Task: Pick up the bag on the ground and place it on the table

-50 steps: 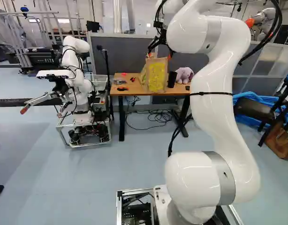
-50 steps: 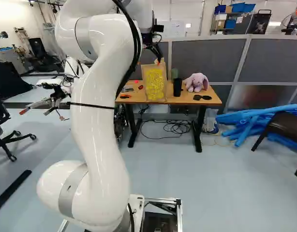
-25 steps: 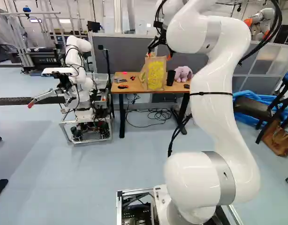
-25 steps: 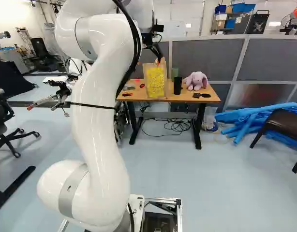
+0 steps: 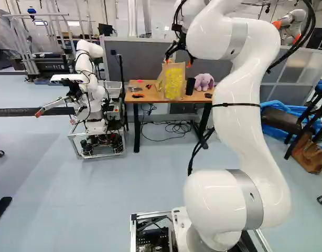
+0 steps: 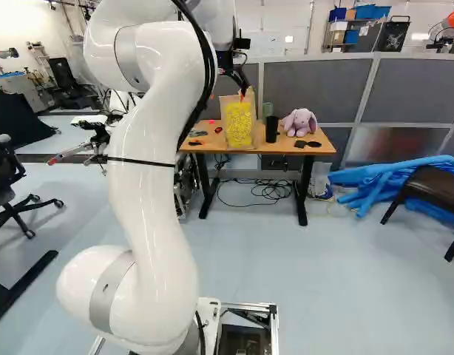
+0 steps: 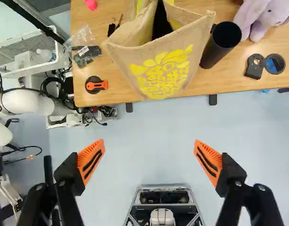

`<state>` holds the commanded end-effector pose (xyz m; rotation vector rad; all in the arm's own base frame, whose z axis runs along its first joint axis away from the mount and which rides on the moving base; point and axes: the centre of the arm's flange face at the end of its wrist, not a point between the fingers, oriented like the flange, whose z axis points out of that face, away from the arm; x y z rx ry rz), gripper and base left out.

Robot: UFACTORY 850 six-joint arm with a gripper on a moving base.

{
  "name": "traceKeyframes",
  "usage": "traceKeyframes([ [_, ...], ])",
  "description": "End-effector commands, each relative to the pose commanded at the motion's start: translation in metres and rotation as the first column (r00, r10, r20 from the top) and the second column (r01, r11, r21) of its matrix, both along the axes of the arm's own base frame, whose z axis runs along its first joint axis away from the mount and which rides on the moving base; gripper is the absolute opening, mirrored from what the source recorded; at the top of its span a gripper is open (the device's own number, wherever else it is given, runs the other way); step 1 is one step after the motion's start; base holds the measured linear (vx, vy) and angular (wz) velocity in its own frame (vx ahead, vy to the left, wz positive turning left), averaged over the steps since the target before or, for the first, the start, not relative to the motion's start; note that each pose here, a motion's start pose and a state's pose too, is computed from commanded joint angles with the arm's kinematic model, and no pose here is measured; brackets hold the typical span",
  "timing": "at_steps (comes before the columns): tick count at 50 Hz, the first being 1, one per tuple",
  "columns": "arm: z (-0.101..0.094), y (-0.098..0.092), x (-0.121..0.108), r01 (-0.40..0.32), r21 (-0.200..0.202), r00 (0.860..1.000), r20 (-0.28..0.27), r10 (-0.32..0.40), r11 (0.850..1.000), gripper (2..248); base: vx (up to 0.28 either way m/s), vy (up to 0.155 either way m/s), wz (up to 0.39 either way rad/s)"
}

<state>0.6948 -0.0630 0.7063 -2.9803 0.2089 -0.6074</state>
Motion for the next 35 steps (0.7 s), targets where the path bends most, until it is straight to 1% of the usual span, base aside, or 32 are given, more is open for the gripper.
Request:
traceKeyframes([
  [18, -0.005, 0.001, -0.002, 0.002, -0.005, 1.0, 0.016, -0.002, 1.0, 247, 0.0, 0.0, 0.0],
  [35, -0.015, 0.004, -0.006, 0.006, -0.013, 0.999, 0.046, -0.005, 1.0, 247, 0.0, 0.0, 0.0],
])
